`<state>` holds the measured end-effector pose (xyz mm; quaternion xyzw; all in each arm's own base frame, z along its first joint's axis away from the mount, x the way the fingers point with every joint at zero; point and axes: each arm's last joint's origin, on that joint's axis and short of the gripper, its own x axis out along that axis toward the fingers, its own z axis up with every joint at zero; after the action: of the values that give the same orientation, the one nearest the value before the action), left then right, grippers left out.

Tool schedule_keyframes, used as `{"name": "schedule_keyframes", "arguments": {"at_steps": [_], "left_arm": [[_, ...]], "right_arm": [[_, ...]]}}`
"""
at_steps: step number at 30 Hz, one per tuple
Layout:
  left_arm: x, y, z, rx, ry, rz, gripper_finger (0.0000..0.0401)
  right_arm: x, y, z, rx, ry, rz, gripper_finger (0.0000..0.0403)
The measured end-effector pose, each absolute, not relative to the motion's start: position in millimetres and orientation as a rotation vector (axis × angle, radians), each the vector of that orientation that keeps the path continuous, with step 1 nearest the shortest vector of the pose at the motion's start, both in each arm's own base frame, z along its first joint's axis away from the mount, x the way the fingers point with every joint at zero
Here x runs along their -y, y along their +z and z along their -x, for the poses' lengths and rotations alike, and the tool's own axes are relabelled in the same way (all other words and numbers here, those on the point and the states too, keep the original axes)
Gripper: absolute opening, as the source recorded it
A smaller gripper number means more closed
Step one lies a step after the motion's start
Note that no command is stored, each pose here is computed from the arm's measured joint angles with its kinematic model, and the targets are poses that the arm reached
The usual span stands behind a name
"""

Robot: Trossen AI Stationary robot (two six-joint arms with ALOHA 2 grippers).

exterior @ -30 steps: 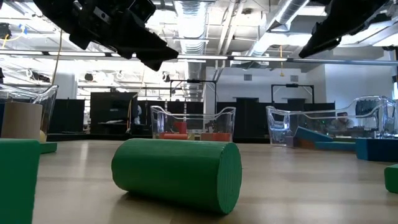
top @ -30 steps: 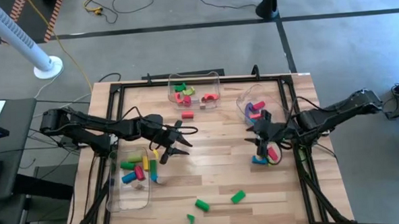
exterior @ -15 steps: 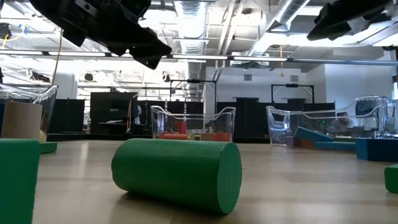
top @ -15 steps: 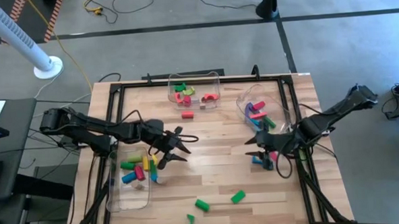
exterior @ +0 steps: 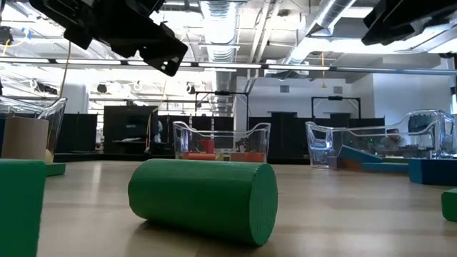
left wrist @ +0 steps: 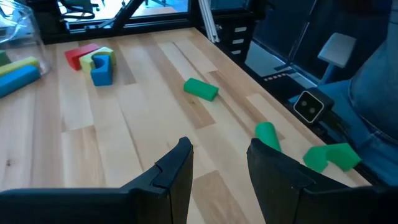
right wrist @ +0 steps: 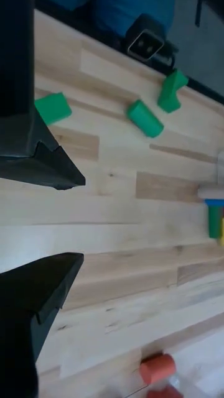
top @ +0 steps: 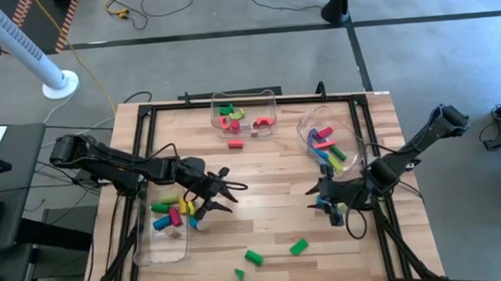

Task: Sort blocks by size
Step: Put the green arch block into the middle transparent bin

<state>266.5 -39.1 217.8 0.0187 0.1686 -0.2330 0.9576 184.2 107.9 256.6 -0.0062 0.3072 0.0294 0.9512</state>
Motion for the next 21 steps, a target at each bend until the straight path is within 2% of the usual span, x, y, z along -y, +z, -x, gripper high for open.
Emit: {"name": "schedule_keyframes", "arguments": {"at_steps": [13, 21], "left_arm": [[52, 216, -263, -0.369, -0.52, -0.037, 0.0143], [68, 214, -259, -0.404, -0.568, 0.008, 0.0143]], "right_arm": [[-127, 263, -186, -0.524, 0.144, -0.027, 0.021], [-154, 247, -205, -0.474, 0.202, -0.002, 0.021]]}}
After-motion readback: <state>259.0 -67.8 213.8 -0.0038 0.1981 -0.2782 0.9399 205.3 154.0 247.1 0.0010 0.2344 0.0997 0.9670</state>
